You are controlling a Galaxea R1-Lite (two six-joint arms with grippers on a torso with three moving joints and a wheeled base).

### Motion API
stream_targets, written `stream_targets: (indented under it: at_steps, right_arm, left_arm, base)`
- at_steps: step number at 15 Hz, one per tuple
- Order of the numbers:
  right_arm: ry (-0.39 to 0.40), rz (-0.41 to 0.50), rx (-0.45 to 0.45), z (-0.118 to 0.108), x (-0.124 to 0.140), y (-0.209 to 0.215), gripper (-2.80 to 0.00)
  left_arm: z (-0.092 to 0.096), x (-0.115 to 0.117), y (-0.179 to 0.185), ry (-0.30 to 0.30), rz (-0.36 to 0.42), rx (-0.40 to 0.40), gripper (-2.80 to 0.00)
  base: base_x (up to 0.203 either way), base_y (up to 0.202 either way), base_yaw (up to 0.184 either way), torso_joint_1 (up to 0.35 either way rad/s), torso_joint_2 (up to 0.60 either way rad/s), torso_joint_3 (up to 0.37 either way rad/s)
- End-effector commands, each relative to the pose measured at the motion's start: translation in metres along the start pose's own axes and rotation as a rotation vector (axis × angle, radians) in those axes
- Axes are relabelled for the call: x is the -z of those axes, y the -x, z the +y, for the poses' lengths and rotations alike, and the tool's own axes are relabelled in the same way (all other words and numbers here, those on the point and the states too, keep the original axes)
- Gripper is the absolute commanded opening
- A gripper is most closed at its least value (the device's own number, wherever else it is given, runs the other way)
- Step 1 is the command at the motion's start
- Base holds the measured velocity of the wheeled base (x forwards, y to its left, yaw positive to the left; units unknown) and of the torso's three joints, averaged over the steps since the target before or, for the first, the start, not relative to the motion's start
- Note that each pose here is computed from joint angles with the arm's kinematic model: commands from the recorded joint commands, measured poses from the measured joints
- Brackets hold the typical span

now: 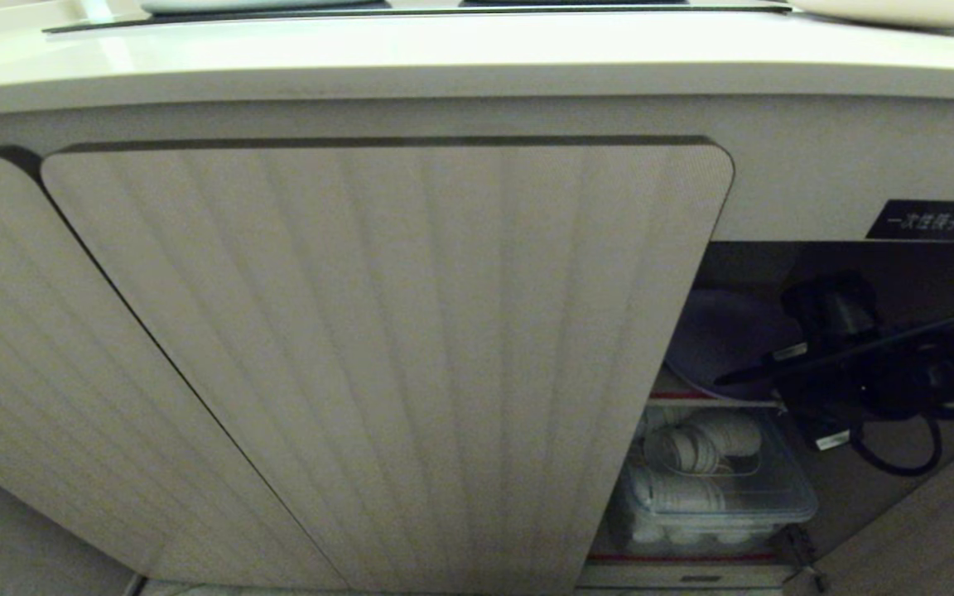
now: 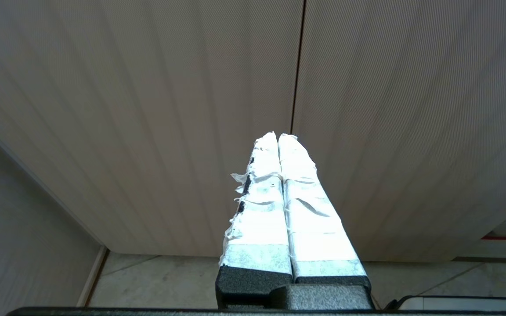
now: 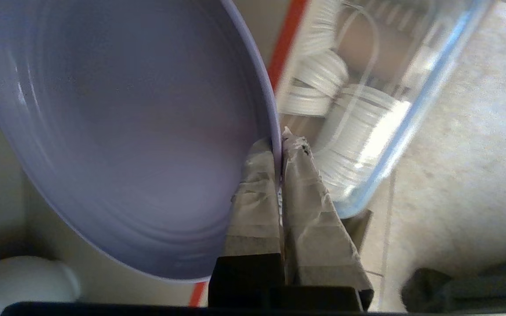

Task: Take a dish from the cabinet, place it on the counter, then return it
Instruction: Put it back into the cabinet

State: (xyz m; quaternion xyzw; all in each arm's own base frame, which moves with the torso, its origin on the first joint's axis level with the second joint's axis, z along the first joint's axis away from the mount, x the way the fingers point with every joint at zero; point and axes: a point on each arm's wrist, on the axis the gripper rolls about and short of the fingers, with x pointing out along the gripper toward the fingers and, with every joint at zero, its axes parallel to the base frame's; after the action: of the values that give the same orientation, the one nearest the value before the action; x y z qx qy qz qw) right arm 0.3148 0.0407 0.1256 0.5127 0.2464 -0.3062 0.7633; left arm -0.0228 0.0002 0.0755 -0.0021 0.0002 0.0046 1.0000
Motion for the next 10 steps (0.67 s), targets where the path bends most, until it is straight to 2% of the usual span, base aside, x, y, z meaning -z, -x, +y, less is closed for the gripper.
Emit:
stream_targets:
  at_steps: [1, 10]
  right_arm:
    - [-0.009, -0.003, -0.003, 0.0004, 0.0004, -0.0009, -2.8]
    - [-0.015, -0.022, -0.018, 0.0018, 0.0001, -0.0015, -2.8]
  left_arm:
    - [0.0, 0.0, 0.0, 0.0, 0.0, -0.001, -2.8]
    - [0.0, 0.0, 0.0, 0.0, 0.0, 0.0, -2.8]
  base:
    - [0.0, 0.0, 0.0, 0.0, 0.0, 0.0]
    - [0.0, 0.0, 0.0, 0.0, 0.0, 0.0]
